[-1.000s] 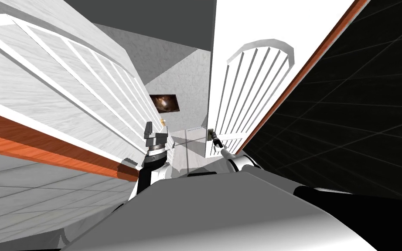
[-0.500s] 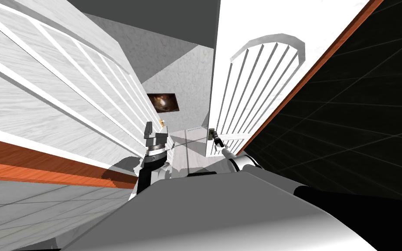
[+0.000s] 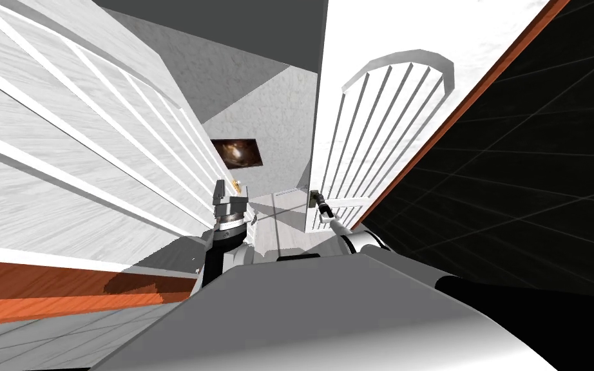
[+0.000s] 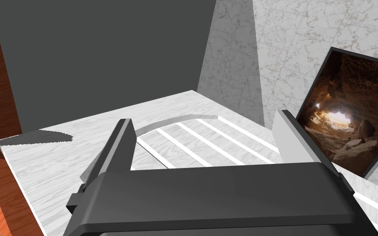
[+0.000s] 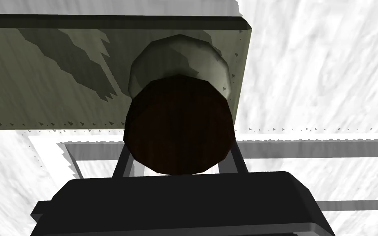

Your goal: Push the door open

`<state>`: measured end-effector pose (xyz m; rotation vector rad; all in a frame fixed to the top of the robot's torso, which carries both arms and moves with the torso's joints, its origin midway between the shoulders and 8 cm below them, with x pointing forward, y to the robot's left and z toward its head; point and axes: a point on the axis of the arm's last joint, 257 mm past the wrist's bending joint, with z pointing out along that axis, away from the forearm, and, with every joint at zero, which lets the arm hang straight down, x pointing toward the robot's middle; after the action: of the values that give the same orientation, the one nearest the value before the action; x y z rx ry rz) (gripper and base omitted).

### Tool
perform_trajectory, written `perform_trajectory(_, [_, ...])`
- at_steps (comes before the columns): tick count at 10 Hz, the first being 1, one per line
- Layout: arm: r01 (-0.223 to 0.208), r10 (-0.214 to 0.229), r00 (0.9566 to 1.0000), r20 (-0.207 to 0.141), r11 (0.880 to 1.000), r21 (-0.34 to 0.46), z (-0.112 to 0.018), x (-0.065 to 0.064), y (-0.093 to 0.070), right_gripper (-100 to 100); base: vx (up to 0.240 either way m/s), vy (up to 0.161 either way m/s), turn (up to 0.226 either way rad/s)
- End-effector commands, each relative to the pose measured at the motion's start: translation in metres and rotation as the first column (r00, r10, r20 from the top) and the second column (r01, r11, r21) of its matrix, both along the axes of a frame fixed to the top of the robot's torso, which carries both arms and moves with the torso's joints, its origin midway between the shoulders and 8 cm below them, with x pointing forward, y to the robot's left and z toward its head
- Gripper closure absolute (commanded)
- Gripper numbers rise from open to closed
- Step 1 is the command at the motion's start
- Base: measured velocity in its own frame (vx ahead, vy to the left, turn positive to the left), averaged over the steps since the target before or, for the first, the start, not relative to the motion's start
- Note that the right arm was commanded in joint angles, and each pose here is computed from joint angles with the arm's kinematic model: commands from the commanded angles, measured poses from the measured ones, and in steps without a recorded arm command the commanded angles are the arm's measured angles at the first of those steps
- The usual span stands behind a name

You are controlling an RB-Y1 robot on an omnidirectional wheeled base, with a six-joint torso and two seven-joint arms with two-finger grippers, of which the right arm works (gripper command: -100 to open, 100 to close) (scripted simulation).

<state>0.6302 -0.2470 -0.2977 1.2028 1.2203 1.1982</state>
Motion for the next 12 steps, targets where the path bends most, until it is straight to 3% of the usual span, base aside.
perform_trajectory(1, [0.024,-0.024,0.9997,0.009,1.000,0.001,0.003,0.001,-0.014,100,0.114,0.063,-0.051])
perform_trajectory(2, [0.031,-0.031,0.9995,0.009,1.000,0.002,0.003,0.001,-0.018,100,0.135,0.112,-0.078])
perform_trajectory(3, [0.021,-0.021,0.9998,0.005,1.000,0.003,0.000,0.000,-0.012,-100,-0.051,0.060,-0.053])
perform_trajectory(12, [-0.001,0.001,1.0000,0.005,1.000,0.012,0.001,0.002,0.005,-100,-0.188,0.030,-0.012])
